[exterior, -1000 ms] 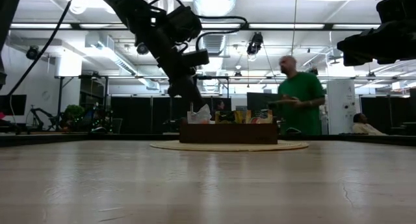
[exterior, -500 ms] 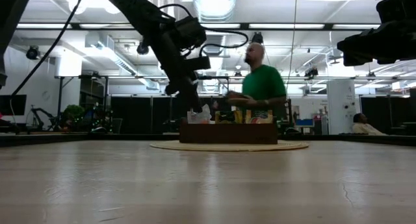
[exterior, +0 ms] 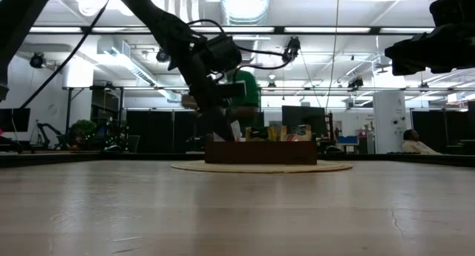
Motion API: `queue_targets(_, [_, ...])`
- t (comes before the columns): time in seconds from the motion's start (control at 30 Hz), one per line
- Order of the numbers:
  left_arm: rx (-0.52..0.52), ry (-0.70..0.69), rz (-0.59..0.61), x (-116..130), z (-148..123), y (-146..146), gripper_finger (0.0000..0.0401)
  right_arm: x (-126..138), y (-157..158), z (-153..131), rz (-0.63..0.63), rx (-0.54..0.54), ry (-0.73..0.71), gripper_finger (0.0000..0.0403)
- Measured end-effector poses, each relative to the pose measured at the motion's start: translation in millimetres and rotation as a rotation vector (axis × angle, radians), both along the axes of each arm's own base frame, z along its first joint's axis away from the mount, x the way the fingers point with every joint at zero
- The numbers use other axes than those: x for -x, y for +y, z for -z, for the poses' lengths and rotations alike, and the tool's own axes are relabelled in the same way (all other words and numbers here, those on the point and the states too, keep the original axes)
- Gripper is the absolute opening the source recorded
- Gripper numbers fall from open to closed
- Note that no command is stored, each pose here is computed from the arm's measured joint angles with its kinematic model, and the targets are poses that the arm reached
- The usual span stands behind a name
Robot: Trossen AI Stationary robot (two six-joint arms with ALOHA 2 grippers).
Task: Pick & Place Tea
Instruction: Put the right white tea bag into the left section of wooden organizer, then put the white tea bag into the left section of wooden organizer
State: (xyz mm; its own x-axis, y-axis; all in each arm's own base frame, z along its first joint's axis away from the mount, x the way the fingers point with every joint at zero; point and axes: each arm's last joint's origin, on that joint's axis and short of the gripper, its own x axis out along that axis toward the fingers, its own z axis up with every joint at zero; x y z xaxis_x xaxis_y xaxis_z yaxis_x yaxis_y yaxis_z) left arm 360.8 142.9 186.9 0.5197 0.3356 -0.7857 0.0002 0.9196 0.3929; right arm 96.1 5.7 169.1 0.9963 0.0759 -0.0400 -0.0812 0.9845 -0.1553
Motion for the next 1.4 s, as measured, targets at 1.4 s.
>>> queue_targets(1.4, [0.126, 0.048, 0.042, 6.3, -86.6, -58.2, 0.0000, 0.0, 0.0, 0.0, 0.000, 0.000, 0.000, 0.0009])
